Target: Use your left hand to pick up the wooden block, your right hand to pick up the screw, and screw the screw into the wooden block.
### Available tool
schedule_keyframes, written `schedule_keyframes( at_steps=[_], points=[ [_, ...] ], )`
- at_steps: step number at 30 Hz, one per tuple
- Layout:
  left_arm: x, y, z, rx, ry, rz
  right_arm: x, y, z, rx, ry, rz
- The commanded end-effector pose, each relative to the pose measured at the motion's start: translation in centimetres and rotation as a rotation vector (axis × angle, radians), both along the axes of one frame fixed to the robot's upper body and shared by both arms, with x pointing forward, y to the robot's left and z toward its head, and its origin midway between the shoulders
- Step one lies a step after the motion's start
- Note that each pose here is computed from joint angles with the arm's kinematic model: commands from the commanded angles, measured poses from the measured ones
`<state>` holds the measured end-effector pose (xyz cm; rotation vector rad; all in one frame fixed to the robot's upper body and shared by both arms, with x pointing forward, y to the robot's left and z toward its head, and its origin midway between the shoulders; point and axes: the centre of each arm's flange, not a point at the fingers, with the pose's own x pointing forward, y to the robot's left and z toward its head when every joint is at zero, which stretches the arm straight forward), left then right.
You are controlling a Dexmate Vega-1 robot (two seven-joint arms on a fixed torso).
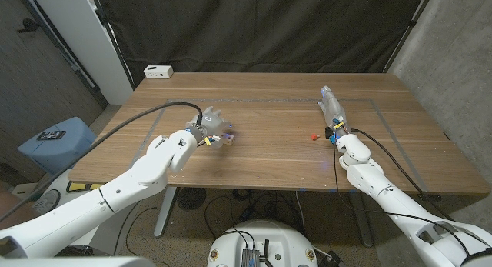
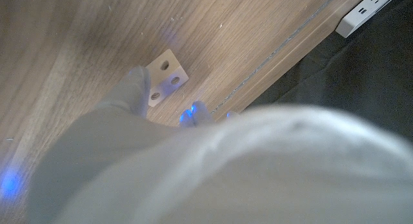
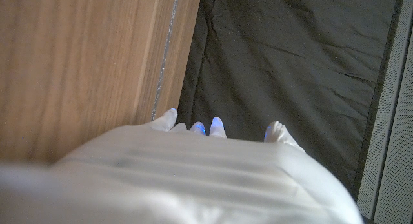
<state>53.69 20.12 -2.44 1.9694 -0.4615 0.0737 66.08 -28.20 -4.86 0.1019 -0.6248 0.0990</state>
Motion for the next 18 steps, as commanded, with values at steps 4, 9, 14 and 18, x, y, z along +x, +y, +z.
schedule_keyframes(
  at_steps=[4,9,14,18],
  points=[
    [0.65,0.15,-0.6,-0.002,-0.018,-0.01,0.12,0.12,-0.2,0.002,0.005,0.001],
    [0.84,0.22,-0.71,-0.007,-0.026,-0.013,0.14,0.11,-0.29,0.005,0.006,-0.002],
    [0.97,0.25,-0.79,-0.007,-0.043,-0.026,0.15,0.11,-0.4,0.009,0.007,-0.004],
    [1.16,0.24,-1.03,-0.007,-0.053,-0.028,0.15,0.12,-0.42,0.01,0.007,-0.004]
  ],
)
